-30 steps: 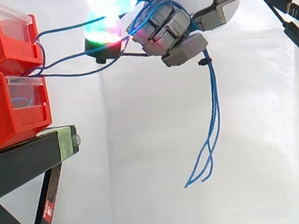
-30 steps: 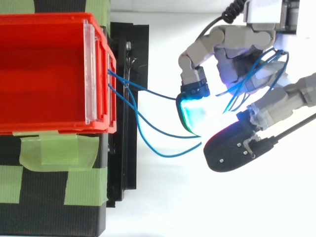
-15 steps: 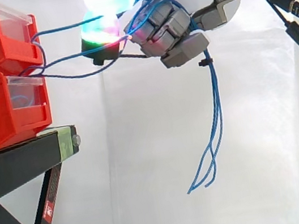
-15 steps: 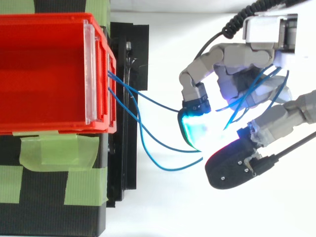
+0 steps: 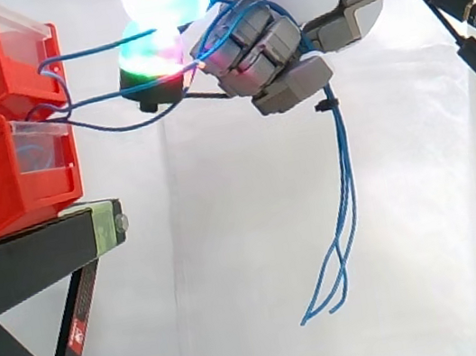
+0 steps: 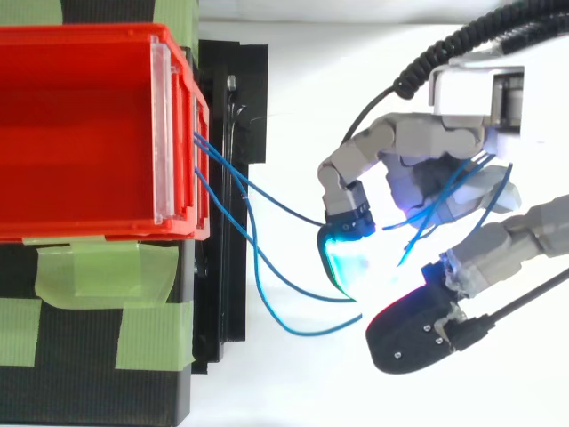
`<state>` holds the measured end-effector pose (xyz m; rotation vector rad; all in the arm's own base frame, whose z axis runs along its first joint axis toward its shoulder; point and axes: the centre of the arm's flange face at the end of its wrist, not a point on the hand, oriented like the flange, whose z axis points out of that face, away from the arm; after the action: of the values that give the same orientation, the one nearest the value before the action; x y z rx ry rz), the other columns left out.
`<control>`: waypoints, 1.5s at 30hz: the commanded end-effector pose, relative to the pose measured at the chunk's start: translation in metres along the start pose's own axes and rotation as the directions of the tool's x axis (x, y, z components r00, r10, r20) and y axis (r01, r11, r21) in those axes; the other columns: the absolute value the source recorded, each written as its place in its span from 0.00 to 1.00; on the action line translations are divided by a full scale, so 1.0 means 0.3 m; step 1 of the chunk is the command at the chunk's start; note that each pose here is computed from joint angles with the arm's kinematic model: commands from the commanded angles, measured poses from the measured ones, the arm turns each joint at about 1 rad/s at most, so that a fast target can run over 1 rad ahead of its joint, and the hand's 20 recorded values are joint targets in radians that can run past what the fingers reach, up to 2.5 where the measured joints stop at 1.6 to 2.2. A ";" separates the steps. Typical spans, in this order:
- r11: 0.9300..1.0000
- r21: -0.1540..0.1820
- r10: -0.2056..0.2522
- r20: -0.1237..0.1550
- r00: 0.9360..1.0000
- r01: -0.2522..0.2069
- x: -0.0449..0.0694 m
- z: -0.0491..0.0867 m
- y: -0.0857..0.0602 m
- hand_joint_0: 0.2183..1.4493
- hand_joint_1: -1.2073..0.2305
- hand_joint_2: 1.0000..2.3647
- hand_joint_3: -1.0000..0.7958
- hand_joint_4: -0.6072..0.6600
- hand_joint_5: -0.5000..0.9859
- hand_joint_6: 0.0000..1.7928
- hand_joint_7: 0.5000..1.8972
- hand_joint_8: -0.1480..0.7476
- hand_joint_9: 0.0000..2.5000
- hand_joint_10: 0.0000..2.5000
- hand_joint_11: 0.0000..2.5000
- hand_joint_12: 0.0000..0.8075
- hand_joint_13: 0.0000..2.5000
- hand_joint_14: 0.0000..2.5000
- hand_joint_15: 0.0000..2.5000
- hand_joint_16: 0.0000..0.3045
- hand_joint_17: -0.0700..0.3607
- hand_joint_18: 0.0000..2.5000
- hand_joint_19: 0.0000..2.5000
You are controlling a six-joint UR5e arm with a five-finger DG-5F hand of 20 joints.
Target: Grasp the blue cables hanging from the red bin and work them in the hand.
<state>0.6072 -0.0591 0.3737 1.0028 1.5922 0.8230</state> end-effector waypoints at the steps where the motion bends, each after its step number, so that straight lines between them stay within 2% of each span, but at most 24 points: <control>1: 1.000 0.001 -0.004 -0.008 1.000 0.004 0.014 0.000 0.005 0.56 0.42 0.02 0.42 0.64 0.37 0.67 0.57 0.59 0.17 1.00 1.00 0.55 0.24 1.00 0.86 0.16 0.41 0.48 0.64; 4: 1.000 0.002 -0.006 -0.010 1.000 0.006 0.018 0.000 0.004 0.56 0.42 0.02 0.42 0.64 0.37 0.67 0.57 0.59 0.17 1.00 1.00 0.54 0.24 1.00 0.85 0.16 0.41 0.48 0.64; 7: 1.000 0.010 -0.006 -0.023 1.000 0.006 0.038 -0.002 0.002 0.56 0.42 0.02 0.42 0.64 0.37 0.67 0.57 0.59 0.17 1.00 1.00 0.55 0.24 1.00 0.85 0.16 0.41 0.48 0.64; 8: 1.000 0.018 -0.006 -0.028 1.000 0.006 0.044 -0.004 -0.011 0.56 0.42 0.02 0.42 0.64 0.37 0.68 0.56 0.59 0.17 1.00 1.00 0.55 0.24 1.00 0.86 0.16 0.41 0.48 0.64; 9: 0.999 0.040 -0.005 -0.044 0.999 0.007 0.072 -0.014 -0.052 0.56 0.42 0.02 0.41 0.64 0.37 0.67 0.56 0.59 0.17 1.00 1.00 0.55 0.24 1.00 0.86 0.16 0.41 0.48 0.64; 11: 0.999 0.050 0.002 -0.049 0.999 0.001 0.089 -0.015 -0.078 0.56 0.42 0.02 0.42 0.64 0.37 0.67 0.57 0.59 0.17 1.00 1.00 0.55 0.24 1.00 0.86 0.16 0.41 0.48 0.64; 14: 0.999 0.026 0.036 -0.041 0.999 -0.035 0.104 -0.006 -0.089 0.56 0.42 0.02 0.41 0.65 0.37 0.68 0.56 0.59 0.17 1.00 1.00 0.55 0.24 1.00 0.85 0.16 0.41 0.48 0.64; 15: 0.999 0.008 0.053 -0.034 0.998 -0.053 0.106 -0.001 -0.085 0.56 0.42 0.02 0.42 0.65 0.37 0.67 0.57 0.59 0.17 1.00 1.00 0.55 0.24 1.00 0.86 0.16 0.41 0.48 0.64; 16: 0.999 0.007 0.054 -0.034 0.998 -0.054 0.106 -0.001 -0.085 0.56 0.42 0.02 0.41 0.65 0.37 0.67 0.57 0.59 0.17 1.00 1.00 0.55 0.24 1.00 0.85 0.16 0.41 0.48 0.64; 21: 0.998 0.025 0.051 -0.046 0.998 -0.049 0.119 -0.005 -0.088 0.56 0.42 0.02 0.42 0.65 0.37 0.67 0.57 0.59 0.17 1.00 1.00 0.55 0.24 1.00 0.86 0.16 0.41 0.48 0.63; 34: 0.998 0.022 0.063 -0.041 0.997 -0.062 0.117 -0.005 -0.085 0.56 0.42 0.02 0.42 0.65 0.37 0.67 0.57 0.59 0.17 1.00 1.00 0.55 0.24 1.00 0.86 0.16 0.41 0.48 0.63; 39: 0.998 -0.003 0.067 -0.031 0.997 -0.067 0.114 0.004 -0.077 0.56 0.42 0.02 0.41 0.65 0.37 0.67 0.57 0.59 0.17 1.00 1.00 0.55 0.24 1.00 0.86 0.16 0.41 0.48 0.63; 45: 0.998 -0.009 0.064 -0.029 0.997 -0.065 0.113 0.006 -0.073 0.56 0.42 0.02 0.41 0.65 0.37 0.67 0.57 0.59 0.17 1.00 1.00 0.55 0.24 1.00 0.85 0.16 0.41 0.48 0.63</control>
<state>0.5999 -0.0373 0.3395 1.0470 1.5900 0.8909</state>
